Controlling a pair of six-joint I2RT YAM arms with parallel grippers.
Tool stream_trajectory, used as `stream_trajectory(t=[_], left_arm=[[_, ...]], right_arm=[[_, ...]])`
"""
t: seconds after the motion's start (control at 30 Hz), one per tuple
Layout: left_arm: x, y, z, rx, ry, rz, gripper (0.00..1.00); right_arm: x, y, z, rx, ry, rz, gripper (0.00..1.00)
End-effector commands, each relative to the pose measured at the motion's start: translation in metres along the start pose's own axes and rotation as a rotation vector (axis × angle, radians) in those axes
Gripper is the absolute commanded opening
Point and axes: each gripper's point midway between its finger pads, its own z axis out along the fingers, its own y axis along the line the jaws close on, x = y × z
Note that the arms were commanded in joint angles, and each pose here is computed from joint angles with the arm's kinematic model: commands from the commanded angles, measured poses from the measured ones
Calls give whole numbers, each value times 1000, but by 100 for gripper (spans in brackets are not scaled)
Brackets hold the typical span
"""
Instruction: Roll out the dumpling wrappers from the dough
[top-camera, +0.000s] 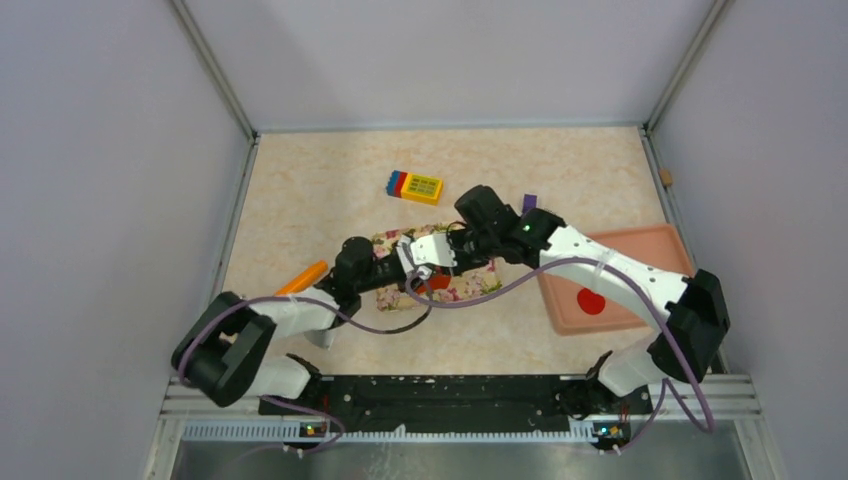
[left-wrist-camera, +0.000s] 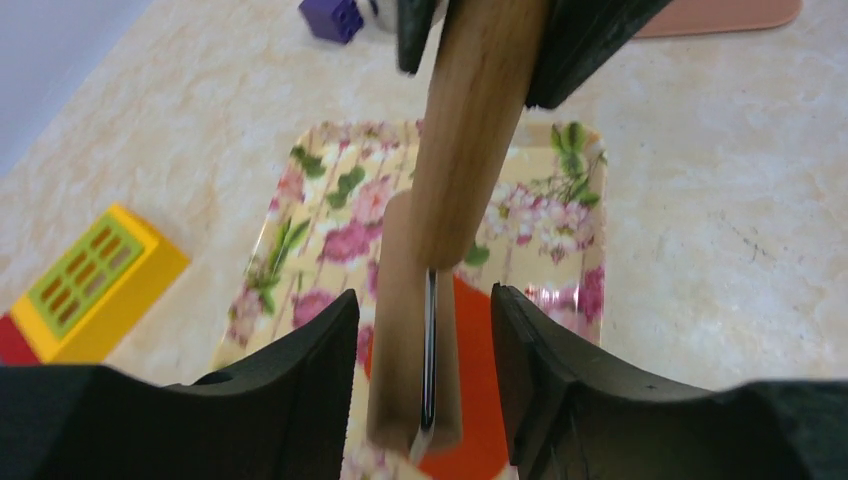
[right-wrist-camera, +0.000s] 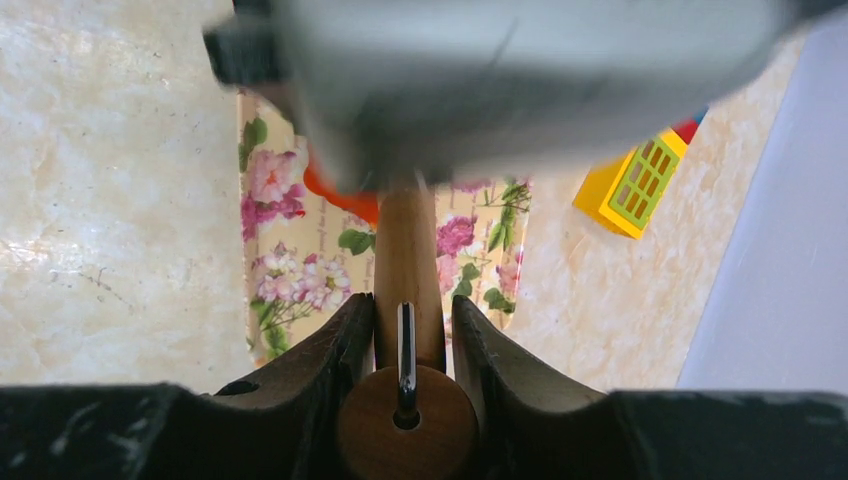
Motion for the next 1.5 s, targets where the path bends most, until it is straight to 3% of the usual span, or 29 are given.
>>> stream_trajectory(t=[0.0,0.17,0.37,0.57,0.67,0.8,0.93,1.47], left_arm=[[-9,20,-45,-186,42,-104,56],[-9,8,-87,-260,125,-221,61],[13,57,-147,-731,230,-603,76],[31,74,-163,-790,325,-739,78],[31,89,-154,-790,347,-830,72],[64,109,-148,-855,519,-1011,65],[87,114,-134,-820,629,-1199,56],[145,86,-109,-703,747,-1349,42]], right_arm=[[-9,-22,5,68,30,-94,0],[-7,-28,10,61,62,-118,0],[-9,-39,21,46,87,-118,0],[-11,-47,14,108,60,-144,0],[-11,-42,11,93,53,-173,0],[-13,-30,15,16,41,-195,0],[-13,-22,22,-32,39,-216,0],[-7,-7,52,-103,46,-201,0]])
